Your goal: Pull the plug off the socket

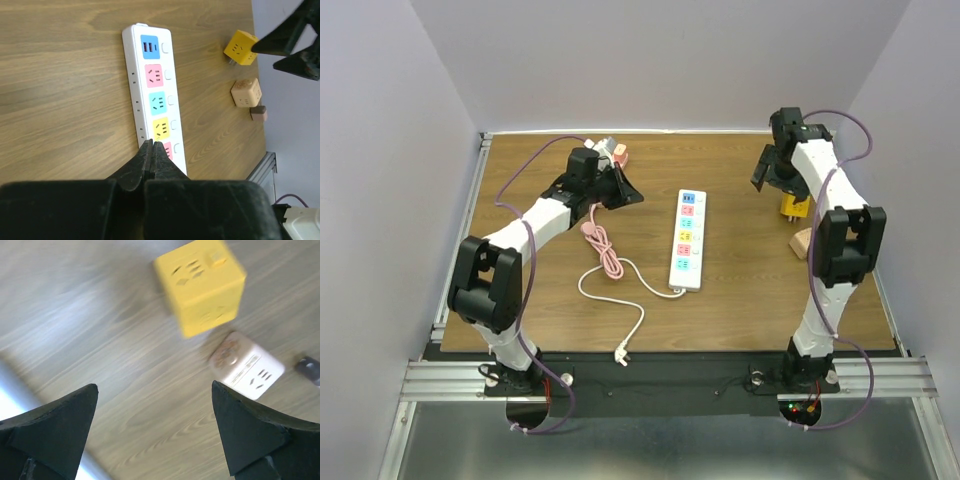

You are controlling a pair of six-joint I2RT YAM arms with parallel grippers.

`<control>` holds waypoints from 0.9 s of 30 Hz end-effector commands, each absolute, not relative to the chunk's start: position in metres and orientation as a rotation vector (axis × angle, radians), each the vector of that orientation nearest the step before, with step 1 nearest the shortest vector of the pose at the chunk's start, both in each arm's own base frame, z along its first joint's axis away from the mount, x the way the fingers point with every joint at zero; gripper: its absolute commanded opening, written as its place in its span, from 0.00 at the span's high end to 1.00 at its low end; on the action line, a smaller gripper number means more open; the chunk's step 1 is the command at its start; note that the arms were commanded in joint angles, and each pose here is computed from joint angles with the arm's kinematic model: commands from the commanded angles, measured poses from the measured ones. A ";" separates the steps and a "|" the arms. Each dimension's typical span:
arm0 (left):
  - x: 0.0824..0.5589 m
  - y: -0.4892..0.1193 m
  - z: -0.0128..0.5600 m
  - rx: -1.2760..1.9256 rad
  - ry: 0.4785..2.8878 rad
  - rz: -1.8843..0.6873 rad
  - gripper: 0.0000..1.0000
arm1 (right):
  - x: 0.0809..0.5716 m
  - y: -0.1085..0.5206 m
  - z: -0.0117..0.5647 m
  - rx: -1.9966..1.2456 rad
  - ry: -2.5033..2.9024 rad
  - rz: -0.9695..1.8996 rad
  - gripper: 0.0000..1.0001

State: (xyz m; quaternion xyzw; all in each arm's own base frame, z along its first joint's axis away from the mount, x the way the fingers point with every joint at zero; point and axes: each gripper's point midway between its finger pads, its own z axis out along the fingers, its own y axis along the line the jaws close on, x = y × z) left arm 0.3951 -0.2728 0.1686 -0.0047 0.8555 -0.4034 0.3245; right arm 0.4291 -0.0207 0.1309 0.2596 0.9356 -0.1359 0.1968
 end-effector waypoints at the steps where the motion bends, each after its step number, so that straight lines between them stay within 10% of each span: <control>1: 0.392 -0.248 0.190 -0.017 2.201 -0.977 1.00 | 0.436 0.024 0.183 0.586 2.547 -0.020 0.00; 12: 0.408 -0.168 0.183 -0.198 2.227 -0.703 1.00 | 0.389 0.197 0.184 0.174 2.591 0.425 0.00; 27: 0.421 -0.142 0.177 -0.252 2.246 -0.605 1.00 | 0.341 0.241 0.113 0.044 2.785 0.319 0.00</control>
